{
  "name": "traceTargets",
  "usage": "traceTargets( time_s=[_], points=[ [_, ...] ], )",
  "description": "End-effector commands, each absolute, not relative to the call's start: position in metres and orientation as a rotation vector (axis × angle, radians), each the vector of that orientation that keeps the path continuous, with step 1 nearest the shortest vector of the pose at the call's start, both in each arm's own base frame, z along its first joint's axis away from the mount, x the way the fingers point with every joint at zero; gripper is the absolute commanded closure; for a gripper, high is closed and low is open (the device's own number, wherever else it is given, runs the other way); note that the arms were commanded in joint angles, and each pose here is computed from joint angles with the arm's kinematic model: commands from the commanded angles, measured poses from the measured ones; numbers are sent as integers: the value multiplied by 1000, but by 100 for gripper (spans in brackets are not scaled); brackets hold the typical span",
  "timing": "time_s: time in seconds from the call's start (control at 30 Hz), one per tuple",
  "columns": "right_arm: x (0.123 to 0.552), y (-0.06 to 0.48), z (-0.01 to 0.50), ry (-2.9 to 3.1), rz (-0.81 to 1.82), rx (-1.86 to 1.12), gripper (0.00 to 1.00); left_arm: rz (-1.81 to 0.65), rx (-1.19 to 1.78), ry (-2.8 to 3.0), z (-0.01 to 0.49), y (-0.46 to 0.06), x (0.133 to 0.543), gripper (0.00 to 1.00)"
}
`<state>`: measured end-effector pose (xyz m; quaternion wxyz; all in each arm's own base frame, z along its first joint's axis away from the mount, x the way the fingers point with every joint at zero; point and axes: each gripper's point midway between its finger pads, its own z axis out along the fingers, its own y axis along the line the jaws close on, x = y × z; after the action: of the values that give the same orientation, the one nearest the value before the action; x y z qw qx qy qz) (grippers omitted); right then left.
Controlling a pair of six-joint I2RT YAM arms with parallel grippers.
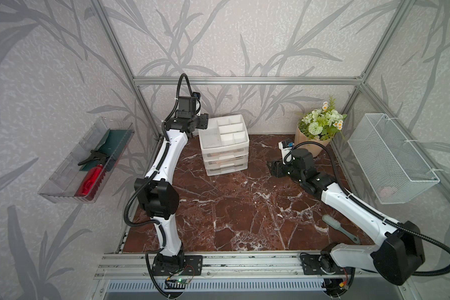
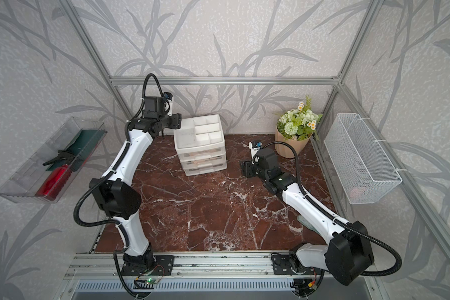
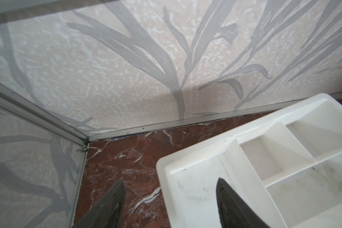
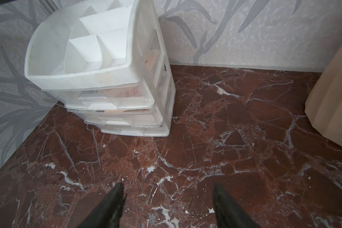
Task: Take the postcards out of the drawer
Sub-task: Adjust the storage box at the center of the board.
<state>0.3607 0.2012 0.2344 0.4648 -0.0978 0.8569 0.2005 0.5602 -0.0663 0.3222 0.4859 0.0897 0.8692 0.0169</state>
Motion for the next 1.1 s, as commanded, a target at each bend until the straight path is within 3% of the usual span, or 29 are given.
traceTargets(
  time_s=[0.0,0.67,1.07],
  points=[
    [353,198,249,2089,505,-227,30,-3,370,2164,313,-80,556,31],
    [330,174,249,2097,443,-187,26,-178,589,2166,288,-116,573,29],
    [325,175,252,2114,452,-202,25,-195,598,2218,277,-114,567,37]
  ],
)
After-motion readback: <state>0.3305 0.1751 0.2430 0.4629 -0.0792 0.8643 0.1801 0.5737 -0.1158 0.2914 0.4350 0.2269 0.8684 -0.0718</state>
